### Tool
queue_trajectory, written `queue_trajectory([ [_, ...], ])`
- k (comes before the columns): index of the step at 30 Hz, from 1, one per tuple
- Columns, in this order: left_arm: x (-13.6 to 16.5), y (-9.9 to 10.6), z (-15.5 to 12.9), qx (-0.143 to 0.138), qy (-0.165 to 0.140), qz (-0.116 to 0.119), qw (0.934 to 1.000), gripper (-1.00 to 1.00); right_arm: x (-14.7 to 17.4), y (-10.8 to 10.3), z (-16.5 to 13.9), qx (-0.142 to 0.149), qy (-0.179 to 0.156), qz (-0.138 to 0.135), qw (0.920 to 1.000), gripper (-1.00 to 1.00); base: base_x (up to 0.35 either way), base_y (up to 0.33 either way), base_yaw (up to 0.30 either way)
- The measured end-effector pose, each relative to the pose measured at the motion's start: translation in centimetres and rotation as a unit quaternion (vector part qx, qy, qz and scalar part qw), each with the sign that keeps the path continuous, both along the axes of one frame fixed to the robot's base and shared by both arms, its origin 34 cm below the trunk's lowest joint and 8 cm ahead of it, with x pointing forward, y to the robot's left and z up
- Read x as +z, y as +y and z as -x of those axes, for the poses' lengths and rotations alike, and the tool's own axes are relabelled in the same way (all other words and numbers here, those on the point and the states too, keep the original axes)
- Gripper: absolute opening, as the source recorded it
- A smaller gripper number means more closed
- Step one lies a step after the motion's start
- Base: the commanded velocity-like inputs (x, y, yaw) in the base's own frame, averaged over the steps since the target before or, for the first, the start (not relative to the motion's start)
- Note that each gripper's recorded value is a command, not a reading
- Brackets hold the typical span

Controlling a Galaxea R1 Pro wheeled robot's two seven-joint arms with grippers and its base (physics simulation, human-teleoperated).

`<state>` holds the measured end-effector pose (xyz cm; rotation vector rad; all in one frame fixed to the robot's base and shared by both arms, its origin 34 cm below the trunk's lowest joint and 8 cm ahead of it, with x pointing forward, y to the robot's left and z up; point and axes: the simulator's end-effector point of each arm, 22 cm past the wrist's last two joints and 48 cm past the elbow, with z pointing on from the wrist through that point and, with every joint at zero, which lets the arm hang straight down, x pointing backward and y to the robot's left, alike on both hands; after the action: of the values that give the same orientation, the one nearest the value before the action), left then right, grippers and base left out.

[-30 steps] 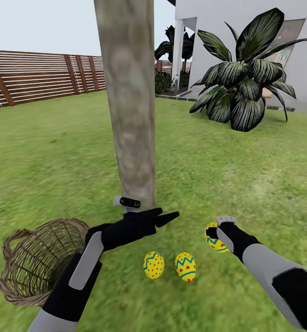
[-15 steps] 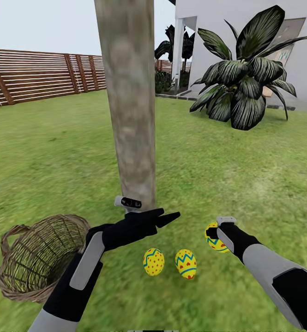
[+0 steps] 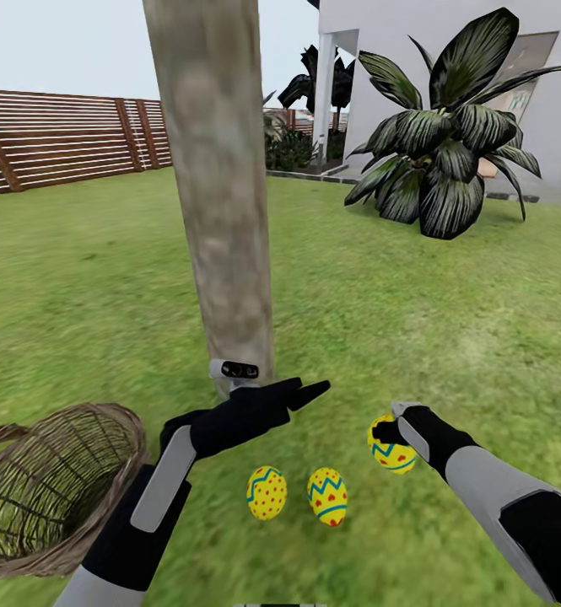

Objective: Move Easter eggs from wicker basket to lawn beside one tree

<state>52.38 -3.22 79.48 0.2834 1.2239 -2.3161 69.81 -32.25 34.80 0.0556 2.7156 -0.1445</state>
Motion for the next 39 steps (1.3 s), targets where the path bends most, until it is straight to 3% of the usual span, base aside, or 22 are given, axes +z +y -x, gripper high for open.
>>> queue_trajectory([
  [5, 0.0, -0.1, 0.1, -0.002, 0.000, 0.000, 1.0000, 1.00, 0.0, 0.1, 0.0, 0.002, 0.000, 0.001, 1.0000, -1.00, 0.005, -0.079, 0.037],
  [17, 0.0, -0.1, 0.1, -0.002, 0.000, 0.000, 1.0000, 1.00, 0.0, 0.1, 0.0, 0.002, 0.000, 0.003, 1.0000, -1.00, -0.004, -0.286, 0.279],
  [24, 0.0, -0.2, 0.1, -0.003, 0.000, 0.000, 1.0000, 1.00, 0.0, 0.1, 0.0, 0.003, 0.000, 0.003, 1.0000, -1.00, -0.261, 0.023, 0.135],
  [33, -0.9, -0.1, 0.3, -0.001, 0.000, 0.000, 1.0000, 1.00, -1.1, -0.2, 0.4, -0.004, 0.001, 0.006, 1.0000, -1.00, -0.015, 0.004, 0.001],
  [39, -2.3, -0.1, 0.8, -0.003, -0.001, -0.002, 1.0000, 1.00, -1.6, 0.2, -0.7, 0.004, -0.034, 0.006, 0.9994, -1.00, 0.000, 0.000, 0.000],
])
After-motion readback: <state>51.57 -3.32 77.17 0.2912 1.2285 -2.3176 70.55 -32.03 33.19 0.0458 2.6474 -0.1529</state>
